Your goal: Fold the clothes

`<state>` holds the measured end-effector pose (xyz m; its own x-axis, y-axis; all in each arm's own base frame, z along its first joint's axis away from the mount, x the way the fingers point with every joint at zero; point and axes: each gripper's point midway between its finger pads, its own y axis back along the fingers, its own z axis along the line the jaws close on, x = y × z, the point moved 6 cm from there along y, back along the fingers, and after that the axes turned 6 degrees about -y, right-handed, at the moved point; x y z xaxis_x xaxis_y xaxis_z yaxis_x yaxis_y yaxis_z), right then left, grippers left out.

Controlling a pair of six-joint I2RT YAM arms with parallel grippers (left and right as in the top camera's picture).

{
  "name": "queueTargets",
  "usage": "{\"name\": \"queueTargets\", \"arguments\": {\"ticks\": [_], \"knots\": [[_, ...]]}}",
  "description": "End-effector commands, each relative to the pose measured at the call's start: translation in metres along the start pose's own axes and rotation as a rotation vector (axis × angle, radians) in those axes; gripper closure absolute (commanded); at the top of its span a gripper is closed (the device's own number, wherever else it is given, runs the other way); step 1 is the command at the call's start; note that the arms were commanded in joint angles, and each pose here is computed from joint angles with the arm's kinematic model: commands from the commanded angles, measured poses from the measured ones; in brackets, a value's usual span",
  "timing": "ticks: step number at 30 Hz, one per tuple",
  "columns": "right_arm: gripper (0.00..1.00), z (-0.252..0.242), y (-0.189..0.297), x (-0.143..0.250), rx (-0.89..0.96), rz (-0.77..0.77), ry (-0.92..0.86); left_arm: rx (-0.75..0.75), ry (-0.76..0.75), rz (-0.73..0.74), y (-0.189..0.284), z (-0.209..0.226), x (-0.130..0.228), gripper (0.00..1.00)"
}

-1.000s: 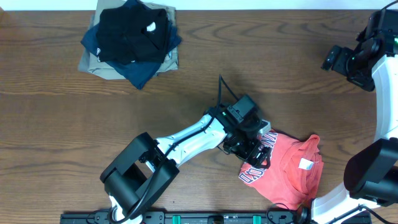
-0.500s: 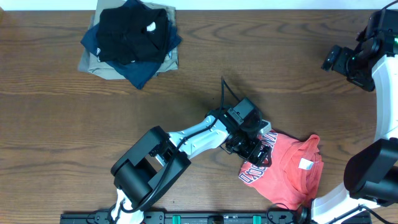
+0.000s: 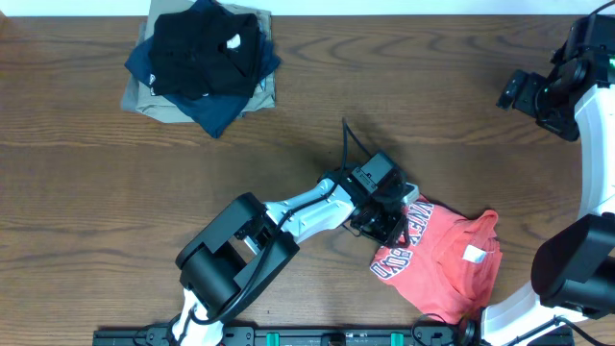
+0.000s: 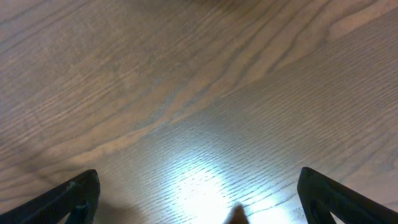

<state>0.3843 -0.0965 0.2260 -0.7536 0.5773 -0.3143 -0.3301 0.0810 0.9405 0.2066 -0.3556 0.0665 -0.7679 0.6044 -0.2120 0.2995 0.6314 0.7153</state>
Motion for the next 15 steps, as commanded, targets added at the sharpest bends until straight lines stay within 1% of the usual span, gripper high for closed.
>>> {"name": "queueTargets", "arguments": {"ticks": [1,4,8,15], "knots": [[0.01,-0.001,0.000,-0.001,0.009,-0.004,0.004,-0.039,0.006,-0.002,-0.004,0.009,0.002,0.94],[0.01,-0.001,0.000,-0.001,0.009,-0.004,0.004,-0.112,0.027,-0.015,-0.001,0.020,0.000,0.94],[0.01,-0.001,0.000,-0.001,0.009,-0.004,0.004,-0.167,0.108,-0.037,0.012,0.041,-0.002,0.94],[0.01,-0.001,0.000,-0.001,0.009,-0.004,0.004,-0.334,0.287,-0.128,0.064,0.111,-0.007,0.94]]}}
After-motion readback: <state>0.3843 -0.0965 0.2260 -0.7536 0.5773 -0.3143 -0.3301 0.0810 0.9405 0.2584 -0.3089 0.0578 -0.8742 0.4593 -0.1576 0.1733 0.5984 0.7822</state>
